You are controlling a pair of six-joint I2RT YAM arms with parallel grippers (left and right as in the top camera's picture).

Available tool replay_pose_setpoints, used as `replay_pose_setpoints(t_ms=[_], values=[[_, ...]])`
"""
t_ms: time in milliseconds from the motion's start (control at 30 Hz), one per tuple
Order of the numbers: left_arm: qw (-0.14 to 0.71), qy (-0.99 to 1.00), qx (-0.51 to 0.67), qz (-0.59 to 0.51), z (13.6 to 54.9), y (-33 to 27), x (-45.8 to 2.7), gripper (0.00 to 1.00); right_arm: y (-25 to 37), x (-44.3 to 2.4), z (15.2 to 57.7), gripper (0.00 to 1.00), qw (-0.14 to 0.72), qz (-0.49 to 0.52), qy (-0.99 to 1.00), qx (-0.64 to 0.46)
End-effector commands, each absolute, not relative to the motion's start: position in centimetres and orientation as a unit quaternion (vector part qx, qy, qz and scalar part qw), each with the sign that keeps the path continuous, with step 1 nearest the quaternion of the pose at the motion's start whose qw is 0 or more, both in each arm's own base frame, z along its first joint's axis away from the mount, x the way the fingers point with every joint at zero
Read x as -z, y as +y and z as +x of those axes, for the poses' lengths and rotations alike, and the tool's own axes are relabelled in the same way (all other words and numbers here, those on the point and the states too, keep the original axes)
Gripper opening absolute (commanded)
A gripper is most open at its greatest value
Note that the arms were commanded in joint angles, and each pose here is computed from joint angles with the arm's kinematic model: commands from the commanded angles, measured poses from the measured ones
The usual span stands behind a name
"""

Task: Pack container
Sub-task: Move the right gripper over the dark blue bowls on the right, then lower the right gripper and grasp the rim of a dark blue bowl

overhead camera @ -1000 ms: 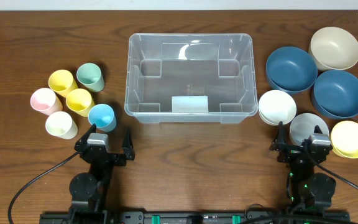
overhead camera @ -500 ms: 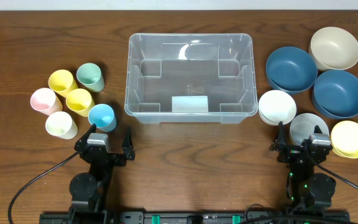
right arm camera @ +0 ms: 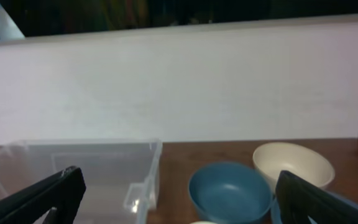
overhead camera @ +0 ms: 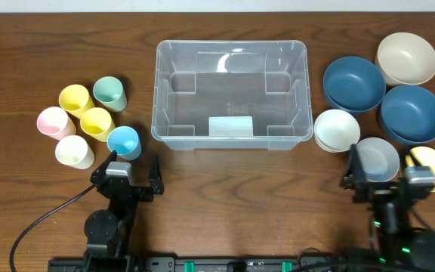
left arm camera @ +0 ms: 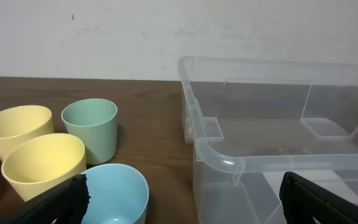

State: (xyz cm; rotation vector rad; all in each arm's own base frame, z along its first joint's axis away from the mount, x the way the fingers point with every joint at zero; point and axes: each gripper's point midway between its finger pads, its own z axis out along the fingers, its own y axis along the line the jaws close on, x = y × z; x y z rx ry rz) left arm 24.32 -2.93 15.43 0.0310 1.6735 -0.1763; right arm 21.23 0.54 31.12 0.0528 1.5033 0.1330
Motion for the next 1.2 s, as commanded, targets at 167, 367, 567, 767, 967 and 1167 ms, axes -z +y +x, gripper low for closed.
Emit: replay_pose_setpoints(t_ms=[167, 367, 567, 767, 967, 1167], values=[[0.649, 0.756, 0.082, 0.014, 24.2, -3.0, -13.9, 0.98, 0.1, -36.9, 26.7, 0.99, 0.561, 0.045, 0.824, -0.057], [0.649, 0.756, 0.082, 0.014, 24.2, -3.0, -13.9, 0.98, -0.4, -35.9, 30.7, 0.99, 0.404, 0.046, 0.912, -0.049], [0.649, 0.756, 0.082, 0.014, 24.2, -3.0, -13.9, 0.98, -0.6, -29.7, 33.4, 0.99, 0.273, 0.057, 0.959, -0.051], [0.649, 0.756, 0.082, 0.014, 24.2, -3.0, -13.9, 0.98, -2.0, -24.4, 34.3, 0.96, 0.173, 0.102, 0.979, -0.039], [0.649, 0.756, 0.082, 0.014, 24.2, -3.0, -13.9, 0.98, -4.6, -22.2, 34.7, 0.95, 0.138, 0.218, 0.965, -0.043], [0.649, 0.756, 0.082, 0.014, 24.2, -3.0, -13.9, 0.98, -6.8, -20.5, 35.3, 0.95, 0.146, 0.296, 0.944, -0.005]])
